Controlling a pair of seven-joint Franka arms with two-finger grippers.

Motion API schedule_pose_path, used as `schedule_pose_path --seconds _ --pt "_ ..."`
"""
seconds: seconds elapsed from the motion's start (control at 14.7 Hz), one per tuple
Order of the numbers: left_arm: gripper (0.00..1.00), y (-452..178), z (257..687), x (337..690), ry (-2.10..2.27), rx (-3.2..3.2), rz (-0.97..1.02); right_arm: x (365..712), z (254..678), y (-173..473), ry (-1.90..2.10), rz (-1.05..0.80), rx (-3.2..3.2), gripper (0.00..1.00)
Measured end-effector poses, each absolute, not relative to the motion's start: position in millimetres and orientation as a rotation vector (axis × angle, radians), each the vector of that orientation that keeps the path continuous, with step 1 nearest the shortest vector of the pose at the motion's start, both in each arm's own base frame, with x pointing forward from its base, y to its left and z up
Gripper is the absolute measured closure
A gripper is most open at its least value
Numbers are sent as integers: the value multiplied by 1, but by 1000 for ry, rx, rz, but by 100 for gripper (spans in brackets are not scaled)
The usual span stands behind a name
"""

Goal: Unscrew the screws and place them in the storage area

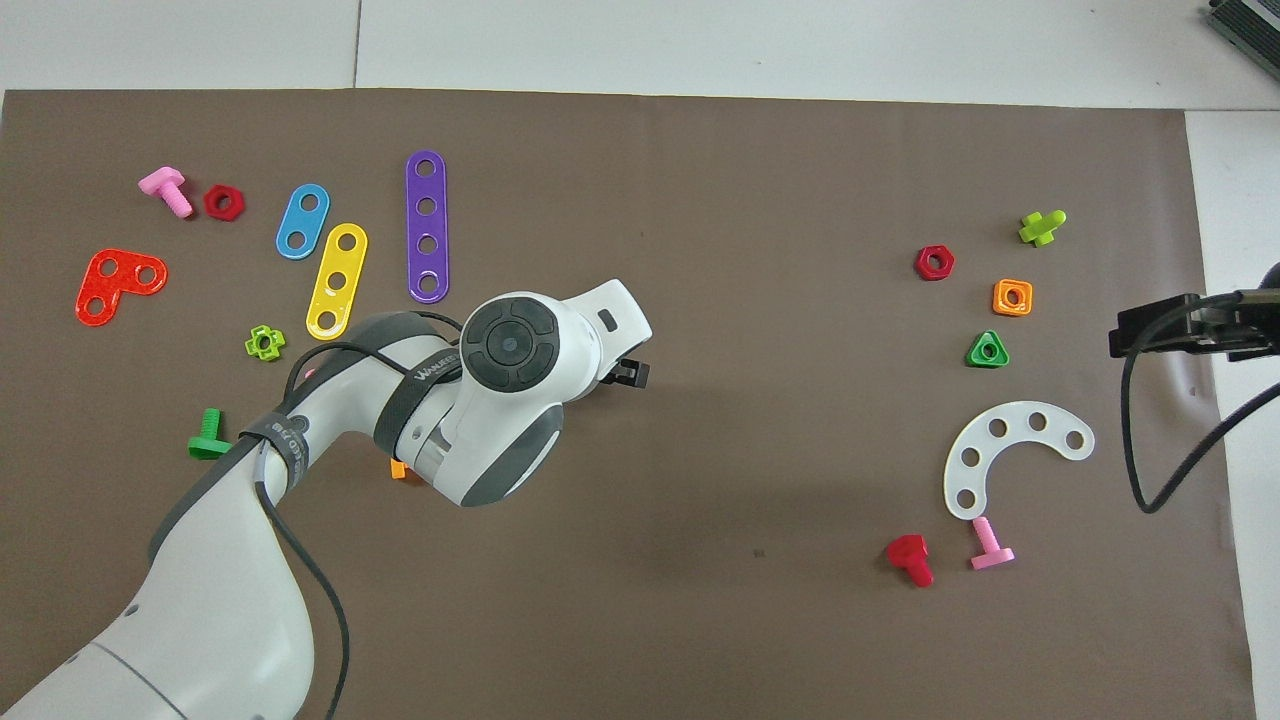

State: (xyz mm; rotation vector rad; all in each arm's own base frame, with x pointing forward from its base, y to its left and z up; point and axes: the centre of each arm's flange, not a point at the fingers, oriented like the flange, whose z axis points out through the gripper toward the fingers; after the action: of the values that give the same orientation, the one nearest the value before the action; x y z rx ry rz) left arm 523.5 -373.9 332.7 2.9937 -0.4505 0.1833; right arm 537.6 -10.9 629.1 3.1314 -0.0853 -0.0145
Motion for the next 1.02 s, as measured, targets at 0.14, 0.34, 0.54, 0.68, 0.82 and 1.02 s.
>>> schedule_pose_path --seconds 0.14,0.34,0.54,0.68,0.82,1.02 --pt "3 -374 328 524 -469 3002 189 538 629 -11 -85 -14 3131 0" --pt "13 -375 320 524 -471 3007 188 538 629 -11 -85 -15 3131 0" --pt "17 -376 316 525 -469 3002 191 538 629 -11 -86 -15 3131 0" --pt "21 -376 314 525 -472 3002 191 538 629 -11 -86 -15 3131 0" --pt "22 -376 311 525 -498 3013 203 538 629 -11 -86 -15 3131 0" --pt "22 -377 312 526 -502 3006 224 538 629 -11 -85 -15 3131 0"
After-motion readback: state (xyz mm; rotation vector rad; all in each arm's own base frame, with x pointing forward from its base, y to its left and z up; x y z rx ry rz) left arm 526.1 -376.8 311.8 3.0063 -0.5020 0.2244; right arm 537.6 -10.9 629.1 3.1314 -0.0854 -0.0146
